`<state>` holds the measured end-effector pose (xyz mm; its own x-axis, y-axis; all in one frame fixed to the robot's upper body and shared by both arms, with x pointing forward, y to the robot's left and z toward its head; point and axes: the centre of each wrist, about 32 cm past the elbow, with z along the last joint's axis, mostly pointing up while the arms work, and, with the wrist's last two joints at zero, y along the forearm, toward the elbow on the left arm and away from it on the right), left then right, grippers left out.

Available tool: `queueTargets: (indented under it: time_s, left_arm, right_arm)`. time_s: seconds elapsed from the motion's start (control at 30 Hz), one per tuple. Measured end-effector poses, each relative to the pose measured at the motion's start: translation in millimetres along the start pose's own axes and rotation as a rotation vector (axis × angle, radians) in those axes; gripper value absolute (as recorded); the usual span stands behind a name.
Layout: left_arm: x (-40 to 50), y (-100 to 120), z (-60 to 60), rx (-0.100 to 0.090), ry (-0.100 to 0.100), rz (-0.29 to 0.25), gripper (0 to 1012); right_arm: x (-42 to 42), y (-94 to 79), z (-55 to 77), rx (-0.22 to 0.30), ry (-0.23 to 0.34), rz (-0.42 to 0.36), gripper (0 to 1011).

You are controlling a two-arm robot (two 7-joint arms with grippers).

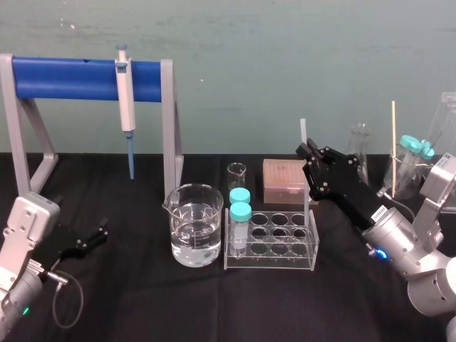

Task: Pick up the stirring rod with one hand, then place it down.

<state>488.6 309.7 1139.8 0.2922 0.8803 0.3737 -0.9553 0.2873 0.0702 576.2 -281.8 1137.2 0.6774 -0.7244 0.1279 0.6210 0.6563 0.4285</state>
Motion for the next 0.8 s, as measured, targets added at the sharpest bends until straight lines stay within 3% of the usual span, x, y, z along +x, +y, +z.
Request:
queueTargets:
  time_s: [0.8]
  left_arm:
    - [0.0,0.0,0.0,0.0,0.0,0.0,1000]
  right_arm:
    - [1.4,-1.2,-12.6,-0.04,0.055,0.007,68]
